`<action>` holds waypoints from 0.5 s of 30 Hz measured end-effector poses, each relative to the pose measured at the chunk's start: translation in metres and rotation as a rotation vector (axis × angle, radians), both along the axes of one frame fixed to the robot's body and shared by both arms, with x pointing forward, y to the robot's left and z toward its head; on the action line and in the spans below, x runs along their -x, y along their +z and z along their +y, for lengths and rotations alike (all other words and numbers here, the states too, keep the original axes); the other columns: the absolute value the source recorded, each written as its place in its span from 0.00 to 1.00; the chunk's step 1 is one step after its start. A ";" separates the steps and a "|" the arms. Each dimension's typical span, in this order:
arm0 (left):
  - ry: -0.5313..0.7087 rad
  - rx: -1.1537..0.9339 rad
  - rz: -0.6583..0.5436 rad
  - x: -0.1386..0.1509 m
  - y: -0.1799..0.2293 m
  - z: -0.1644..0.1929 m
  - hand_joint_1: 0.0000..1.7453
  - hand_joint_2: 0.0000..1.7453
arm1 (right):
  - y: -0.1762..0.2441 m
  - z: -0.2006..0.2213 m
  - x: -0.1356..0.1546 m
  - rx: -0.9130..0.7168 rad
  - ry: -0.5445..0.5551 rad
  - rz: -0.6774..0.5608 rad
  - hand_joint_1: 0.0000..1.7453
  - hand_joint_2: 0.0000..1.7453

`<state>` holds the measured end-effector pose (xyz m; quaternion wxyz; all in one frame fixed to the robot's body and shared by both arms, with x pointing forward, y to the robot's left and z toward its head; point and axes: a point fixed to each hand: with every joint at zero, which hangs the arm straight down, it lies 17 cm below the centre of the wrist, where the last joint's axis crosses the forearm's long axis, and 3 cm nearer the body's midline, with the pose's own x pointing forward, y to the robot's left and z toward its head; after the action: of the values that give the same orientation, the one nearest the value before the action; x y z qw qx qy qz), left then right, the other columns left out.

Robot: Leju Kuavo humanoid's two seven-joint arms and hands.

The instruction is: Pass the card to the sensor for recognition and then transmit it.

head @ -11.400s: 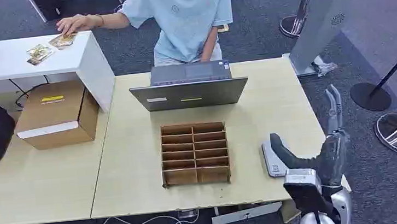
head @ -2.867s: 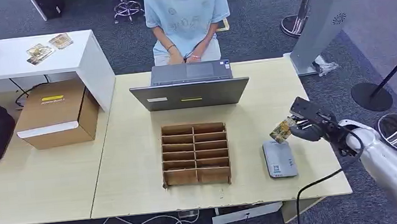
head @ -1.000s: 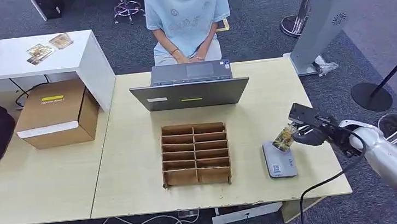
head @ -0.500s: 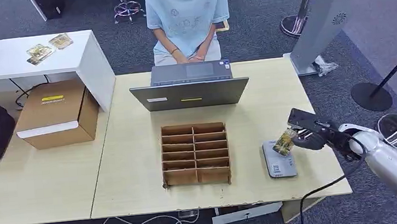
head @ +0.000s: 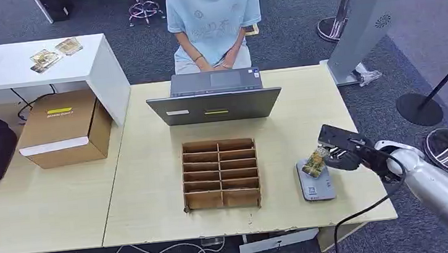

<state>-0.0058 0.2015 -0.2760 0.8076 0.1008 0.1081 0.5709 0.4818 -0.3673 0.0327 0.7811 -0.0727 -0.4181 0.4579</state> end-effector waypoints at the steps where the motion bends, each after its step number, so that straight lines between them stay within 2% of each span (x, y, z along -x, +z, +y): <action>1: -0.003 0.004 0.000 0.000 0.000 -0.001 0.00 1.00 | 0.000 0.000 0.000 0.000 0.001 0.001 1.00 1.00; 15: -0.122 0.060 0.020 0.002 0.001 -0.009 0.00 1.00 | -0.012 0.005 0.005 0.017 0.017 0.006 1.00 1.00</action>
<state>-0.0079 0.1930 -0.2747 0.8425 0.0886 0.1266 0.5160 0.4770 -0.3619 0.0207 0.7778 -0.0744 -0.4124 0.4684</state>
